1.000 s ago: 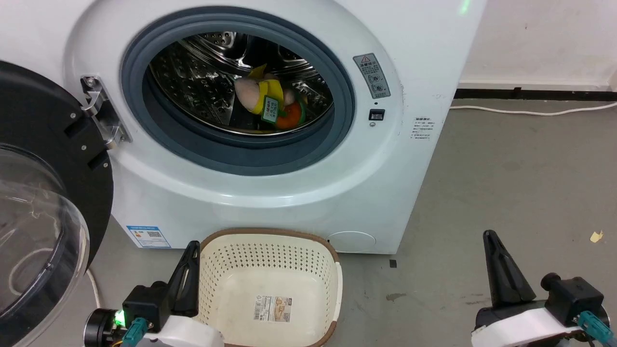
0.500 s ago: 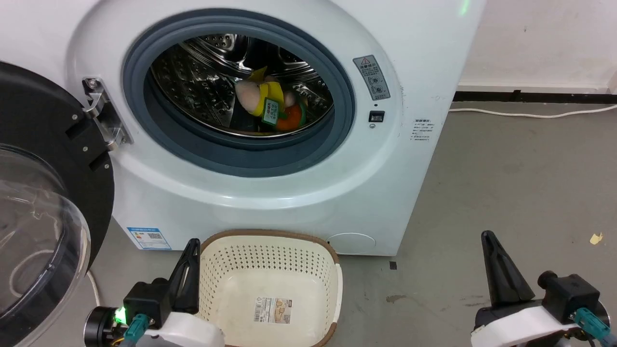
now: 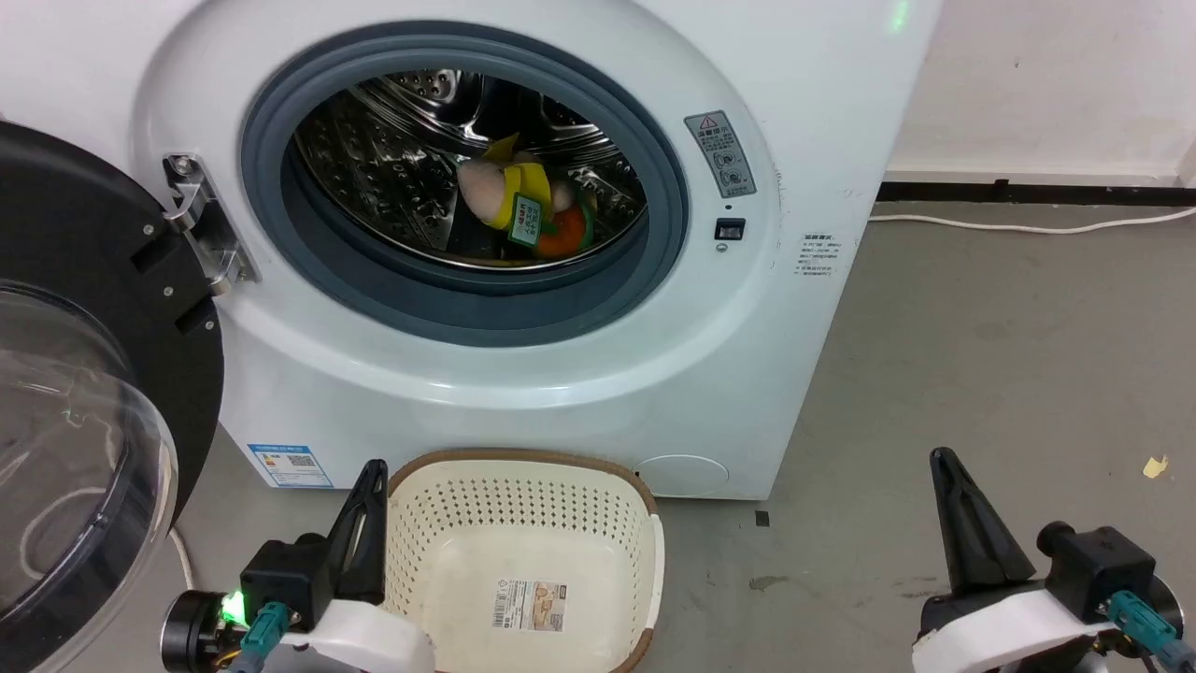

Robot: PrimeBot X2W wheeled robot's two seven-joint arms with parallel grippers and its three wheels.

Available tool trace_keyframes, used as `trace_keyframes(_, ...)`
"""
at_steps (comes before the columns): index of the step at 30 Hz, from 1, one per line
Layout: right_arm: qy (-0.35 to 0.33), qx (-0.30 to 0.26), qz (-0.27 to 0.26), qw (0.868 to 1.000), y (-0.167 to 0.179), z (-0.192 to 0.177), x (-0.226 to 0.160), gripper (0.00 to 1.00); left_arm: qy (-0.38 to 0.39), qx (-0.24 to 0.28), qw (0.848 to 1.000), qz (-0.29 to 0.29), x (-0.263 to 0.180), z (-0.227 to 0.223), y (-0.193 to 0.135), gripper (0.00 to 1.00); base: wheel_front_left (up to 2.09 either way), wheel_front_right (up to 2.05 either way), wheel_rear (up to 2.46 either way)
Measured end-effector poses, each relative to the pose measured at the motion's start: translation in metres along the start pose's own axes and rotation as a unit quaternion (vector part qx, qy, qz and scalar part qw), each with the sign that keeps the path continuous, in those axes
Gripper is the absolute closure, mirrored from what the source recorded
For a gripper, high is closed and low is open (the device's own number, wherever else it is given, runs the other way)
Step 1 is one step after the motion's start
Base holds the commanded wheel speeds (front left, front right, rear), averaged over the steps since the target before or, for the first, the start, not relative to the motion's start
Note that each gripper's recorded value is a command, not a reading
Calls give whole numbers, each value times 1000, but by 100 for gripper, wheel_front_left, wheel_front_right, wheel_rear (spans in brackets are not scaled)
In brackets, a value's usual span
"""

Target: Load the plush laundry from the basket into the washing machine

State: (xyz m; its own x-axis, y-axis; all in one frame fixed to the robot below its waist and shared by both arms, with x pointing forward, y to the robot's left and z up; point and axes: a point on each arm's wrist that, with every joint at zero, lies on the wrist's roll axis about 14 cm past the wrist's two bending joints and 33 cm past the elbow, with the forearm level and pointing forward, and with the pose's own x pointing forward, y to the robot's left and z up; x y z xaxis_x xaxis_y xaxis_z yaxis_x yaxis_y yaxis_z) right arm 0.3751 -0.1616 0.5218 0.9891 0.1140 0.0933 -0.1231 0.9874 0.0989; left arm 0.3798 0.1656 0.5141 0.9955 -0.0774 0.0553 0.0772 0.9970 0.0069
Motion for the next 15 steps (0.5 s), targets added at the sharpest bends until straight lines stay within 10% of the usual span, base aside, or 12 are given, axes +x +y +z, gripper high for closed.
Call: trace_keyframes(15, 7, -12, 3, 1000, 1, 1, 0, 100, 1, 3, 1000, 5, 0, 4, 1, 100, 0, 0, 0)
